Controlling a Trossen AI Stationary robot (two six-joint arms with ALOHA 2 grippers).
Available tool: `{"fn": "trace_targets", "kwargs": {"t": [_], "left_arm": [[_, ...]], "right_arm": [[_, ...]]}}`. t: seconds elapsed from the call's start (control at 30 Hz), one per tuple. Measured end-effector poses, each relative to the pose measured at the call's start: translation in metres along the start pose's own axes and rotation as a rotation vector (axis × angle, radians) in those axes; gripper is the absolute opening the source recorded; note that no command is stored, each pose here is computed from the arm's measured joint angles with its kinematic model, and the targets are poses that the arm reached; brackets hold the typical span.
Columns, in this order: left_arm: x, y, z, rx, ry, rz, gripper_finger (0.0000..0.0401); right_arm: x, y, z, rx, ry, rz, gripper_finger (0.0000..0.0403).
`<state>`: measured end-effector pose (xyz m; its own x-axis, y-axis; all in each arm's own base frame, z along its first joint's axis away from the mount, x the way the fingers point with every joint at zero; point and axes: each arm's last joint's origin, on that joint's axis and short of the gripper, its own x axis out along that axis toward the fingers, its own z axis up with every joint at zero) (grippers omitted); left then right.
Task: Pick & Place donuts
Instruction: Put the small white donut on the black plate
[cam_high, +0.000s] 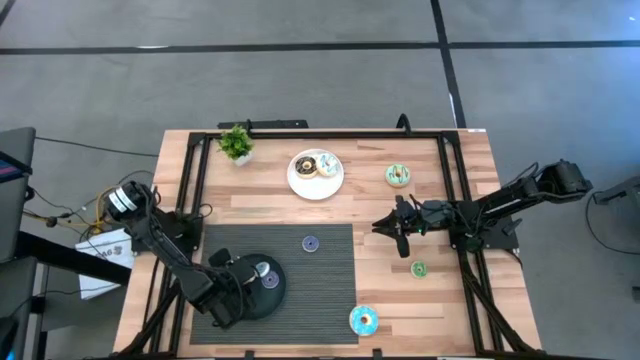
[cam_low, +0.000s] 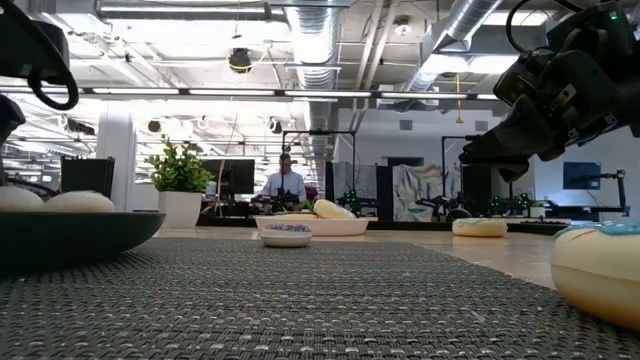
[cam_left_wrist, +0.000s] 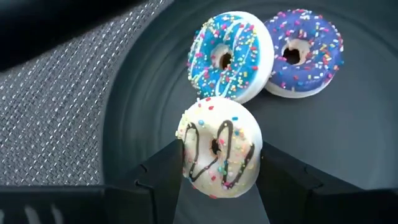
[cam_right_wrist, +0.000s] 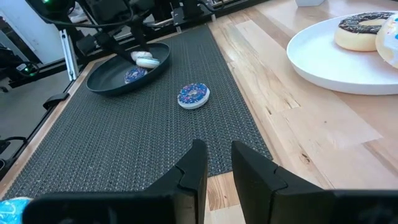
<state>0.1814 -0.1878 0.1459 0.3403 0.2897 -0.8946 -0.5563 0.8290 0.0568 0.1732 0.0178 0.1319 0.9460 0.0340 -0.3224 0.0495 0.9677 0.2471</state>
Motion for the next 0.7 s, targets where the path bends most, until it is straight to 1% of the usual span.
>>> {"fn": "trace_targets", "kwargs": {"t": [0.2,0.4,0.53,0.7], "left_arm": [[0.0000,0.0004,-0.0017,-0.015,0.057,-0.001,0.0177],[-0.0001,0.0043,-0.0023,-0.034,0.063,0.037,0.0177],[-0.0002,0.0046,-0.0023,-0.052,0.063,0.041,0.0178],[-0.0002,0.0045,-0.0023,-0.057,0.064,0.040,0.0192]], "right_arm": [[0.0000,0.0000,0.0000,0.000,0.000,0.000,0.0065],[0.0000,0.0000,0.0000,0.000,0.000,0.000,0.0065],[0.0000,0.0000,0.0000,0.000,0.000,0.000,0.0065],[0.0000,0.0000,0.0000,0.000,0.000,0.000,0.0065]]}}
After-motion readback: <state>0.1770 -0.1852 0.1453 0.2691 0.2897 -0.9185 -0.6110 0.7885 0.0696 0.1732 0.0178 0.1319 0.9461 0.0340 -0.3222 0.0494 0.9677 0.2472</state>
